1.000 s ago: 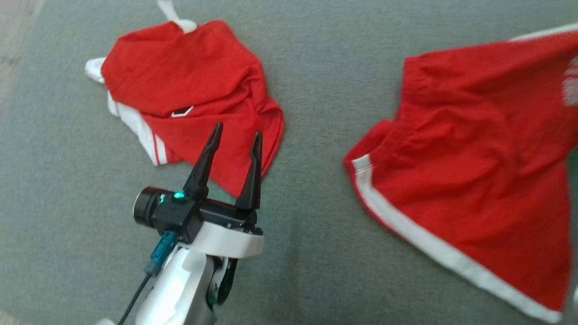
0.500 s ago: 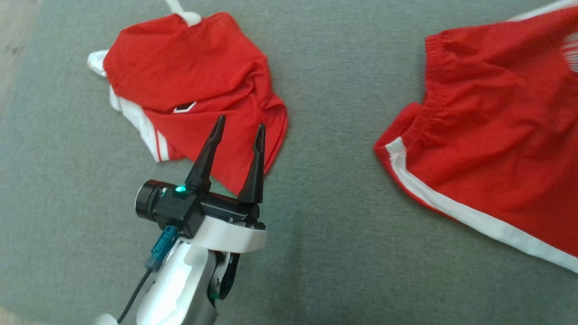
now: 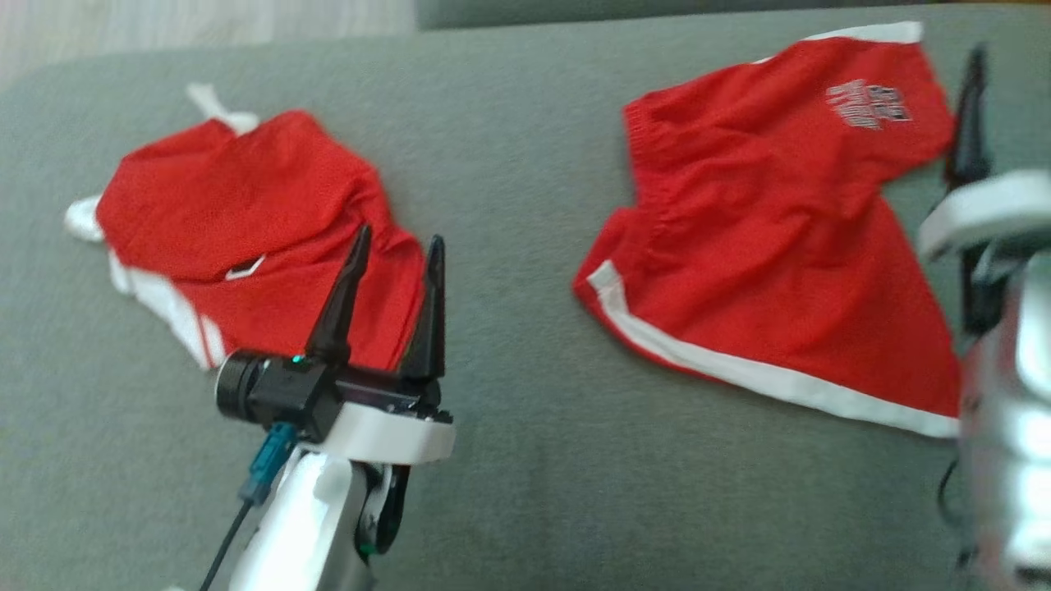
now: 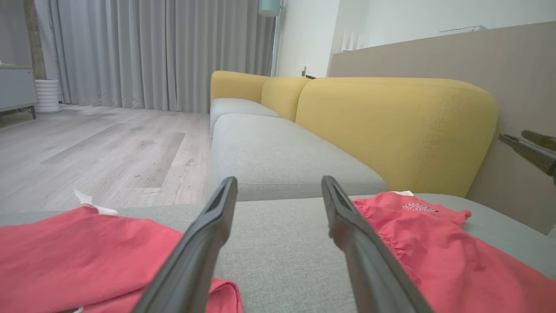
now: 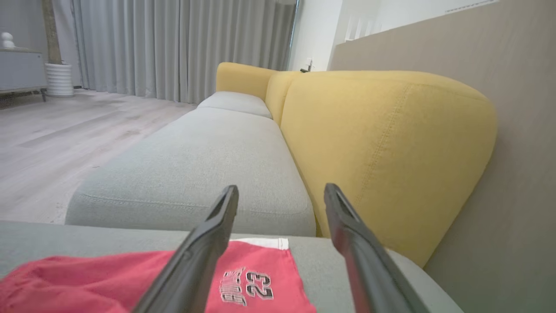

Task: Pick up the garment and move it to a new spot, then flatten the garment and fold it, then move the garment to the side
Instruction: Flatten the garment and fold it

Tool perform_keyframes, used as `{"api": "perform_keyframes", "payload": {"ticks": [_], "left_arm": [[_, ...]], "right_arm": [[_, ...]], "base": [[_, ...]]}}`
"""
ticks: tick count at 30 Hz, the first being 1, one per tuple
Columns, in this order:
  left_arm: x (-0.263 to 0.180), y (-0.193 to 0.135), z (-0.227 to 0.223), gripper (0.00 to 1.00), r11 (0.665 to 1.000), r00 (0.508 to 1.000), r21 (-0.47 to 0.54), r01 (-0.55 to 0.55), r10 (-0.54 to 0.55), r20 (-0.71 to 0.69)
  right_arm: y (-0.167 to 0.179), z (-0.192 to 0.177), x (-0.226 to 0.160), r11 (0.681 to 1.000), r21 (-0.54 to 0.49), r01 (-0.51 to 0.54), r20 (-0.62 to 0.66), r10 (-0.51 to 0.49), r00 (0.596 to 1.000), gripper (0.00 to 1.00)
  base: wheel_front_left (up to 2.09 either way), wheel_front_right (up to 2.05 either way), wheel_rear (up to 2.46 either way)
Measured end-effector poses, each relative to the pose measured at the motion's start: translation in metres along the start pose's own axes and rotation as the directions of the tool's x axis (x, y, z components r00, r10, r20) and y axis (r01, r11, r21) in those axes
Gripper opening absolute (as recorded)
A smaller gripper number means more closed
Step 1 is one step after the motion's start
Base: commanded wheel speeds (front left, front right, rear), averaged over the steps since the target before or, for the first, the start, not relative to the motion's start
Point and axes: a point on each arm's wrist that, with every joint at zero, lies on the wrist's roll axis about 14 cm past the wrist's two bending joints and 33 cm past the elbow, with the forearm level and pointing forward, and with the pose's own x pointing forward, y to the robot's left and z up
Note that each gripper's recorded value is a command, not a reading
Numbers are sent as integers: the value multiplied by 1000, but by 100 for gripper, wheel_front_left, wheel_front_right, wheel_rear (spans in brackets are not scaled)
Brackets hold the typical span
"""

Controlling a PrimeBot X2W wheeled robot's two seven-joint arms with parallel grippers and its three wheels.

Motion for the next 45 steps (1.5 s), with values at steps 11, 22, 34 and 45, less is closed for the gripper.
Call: {"api": "perform_keyframes", "payload": {"ticks": [11,22,34,45], "left_arm": [[1,-38,6,100,994,994,-17,108,-108,14],[2,-55,-39,100,976,970,8,216,-213,-114],[27,-94,-106,100,878,824,75,473,-411,-391],[35,-100,-135,100,844,755,63,533,-440,-487]], "right_arm": [[0,-47,-129,988,153,17,-86,-4,996,100],[-2,-76,-175,964,255,79,-172,-35,984,100],[-15,-94,-178,961,244,132,-231,-75,970,100],[-29,-100,-183,954,237,181,-253,-119,960,100]], "base": [[0,0,0],[0,0,0],[0,0,0],[0,0,0]]}}
